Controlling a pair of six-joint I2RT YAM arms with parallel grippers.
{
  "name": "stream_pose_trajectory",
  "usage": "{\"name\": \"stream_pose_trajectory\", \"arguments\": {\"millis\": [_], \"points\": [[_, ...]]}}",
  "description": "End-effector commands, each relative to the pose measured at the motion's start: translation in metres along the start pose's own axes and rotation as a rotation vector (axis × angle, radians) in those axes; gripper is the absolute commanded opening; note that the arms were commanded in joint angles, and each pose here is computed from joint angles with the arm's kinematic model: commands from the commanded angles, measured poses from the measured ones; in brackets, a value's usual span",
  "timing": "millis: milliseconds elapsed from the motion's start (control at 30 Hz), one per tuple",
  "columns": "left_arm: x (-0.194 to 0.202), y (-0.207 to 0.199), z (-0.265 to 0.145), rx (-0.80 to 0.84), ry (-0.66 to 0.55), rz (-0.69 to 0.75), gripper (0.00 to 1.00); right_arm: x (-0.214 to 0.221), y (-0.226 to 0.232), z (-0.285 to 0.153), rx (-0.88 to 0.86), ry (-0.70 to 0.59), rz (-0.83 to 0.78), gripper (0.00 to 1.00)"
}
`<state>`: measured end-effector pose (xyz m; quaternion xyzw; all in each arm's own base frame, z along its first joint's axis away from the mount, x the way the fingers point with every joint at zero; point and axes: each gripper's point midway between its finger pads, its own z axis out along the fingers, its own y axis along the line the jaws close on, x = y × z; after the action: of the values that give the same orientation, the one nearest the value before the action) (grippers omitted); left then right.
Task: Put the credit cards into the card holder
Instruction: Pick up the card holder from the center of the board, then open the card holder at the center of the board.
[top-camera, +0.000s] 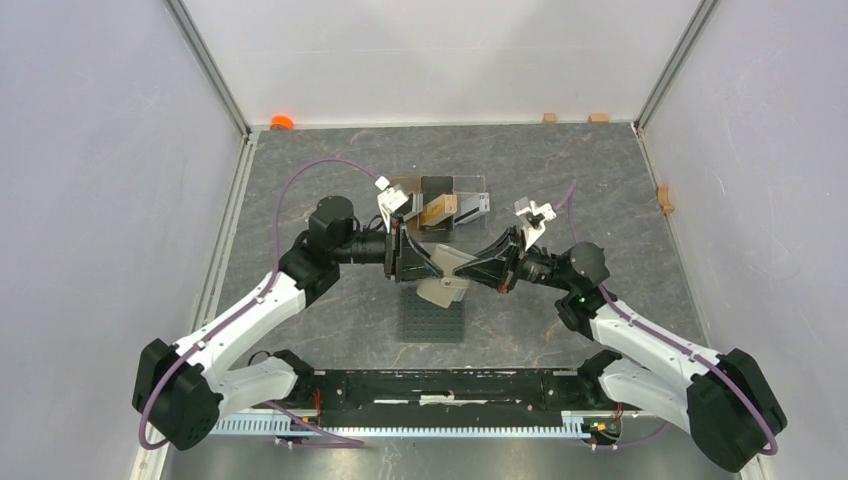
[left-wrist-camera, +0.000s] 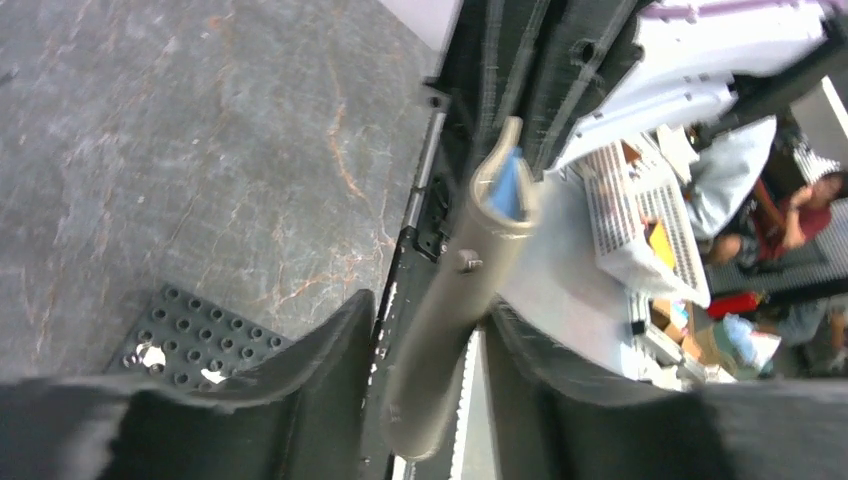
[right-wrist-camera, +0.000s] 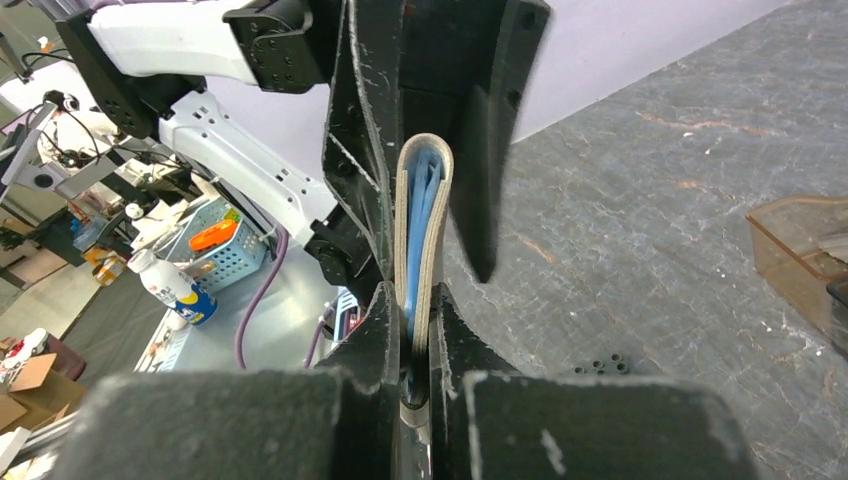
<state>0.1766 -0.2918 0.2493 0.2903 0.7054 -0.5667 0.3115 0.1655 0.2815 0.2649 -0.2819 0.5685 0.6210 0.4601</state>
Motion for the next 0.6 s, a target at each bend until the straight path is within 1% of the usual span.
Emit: {"name": "stream_pose_trajectory", "arguments": {"millis": [0, 33, 67, 100, 133, 200, 300, 400, 467, 567], "points": [[-0.018, -0.021, -0.001, 0.092, -0.045, 0.03, 0.33, -0.007, 0.015, 0.006, -0.079, 0.013, -0.049, 0.07], [-0.018, -0.019, -0.001, 0.08, -0.045, 0.029, 0.2, -0.004, 0.01, 0.007, -0.062, 0.028, -0.047, 0.15], [-0.018, -0.016, -0.001, 0.063, -0.044, 0.027, 0.11, -0.004, 0.006, 0.007, -0.042, 0.04, -0.062, 0.24], [-0.018, -0.013, -0.002, 0.048, -0.043, 0.029, 0.03, -0.002, 0.0, 0.007, -0.009, 0.061, -0.069, 0.38], [-0.018, -0.01, -0.002, 0.028, -0.041, 0.026, 0.02, -0.004, -0.005, 0.008, 0.022, 0.076, -0.106, 0.53], [-0.016, 0.0, -0.002, -0.015, -0.028, 0.017, 0.02, -0.007, -0.026, 0.004, 0.155, 0.123, -0.154, 0.71], [-0.006, 0.018, -0.001, -0.101, 0.031, -0.025, 0.02, -0.015, -0.047, -0.01, 0.327, 0.194, -0.238, 0.8], [0.006, 0.032, 0.002, -0.14, 0.101, -0.082, 0.02, -0.024, -0.048, -0.019, 0.388, 0.205, -0.288, 0.85], [0.013, 0.034, 0.005, -0.127, 0.145, -0.118, 0.02, -0.023, -0.041, -0.02, 0.352, 0.219, -0.305, 0.84], [0.019, 0.03, 0.008, -0.08, 0.18, -0.154, 0.02, -0.008, -0.021, -0.011, 0.203, 0.278, -0.247, 0.77]]}}
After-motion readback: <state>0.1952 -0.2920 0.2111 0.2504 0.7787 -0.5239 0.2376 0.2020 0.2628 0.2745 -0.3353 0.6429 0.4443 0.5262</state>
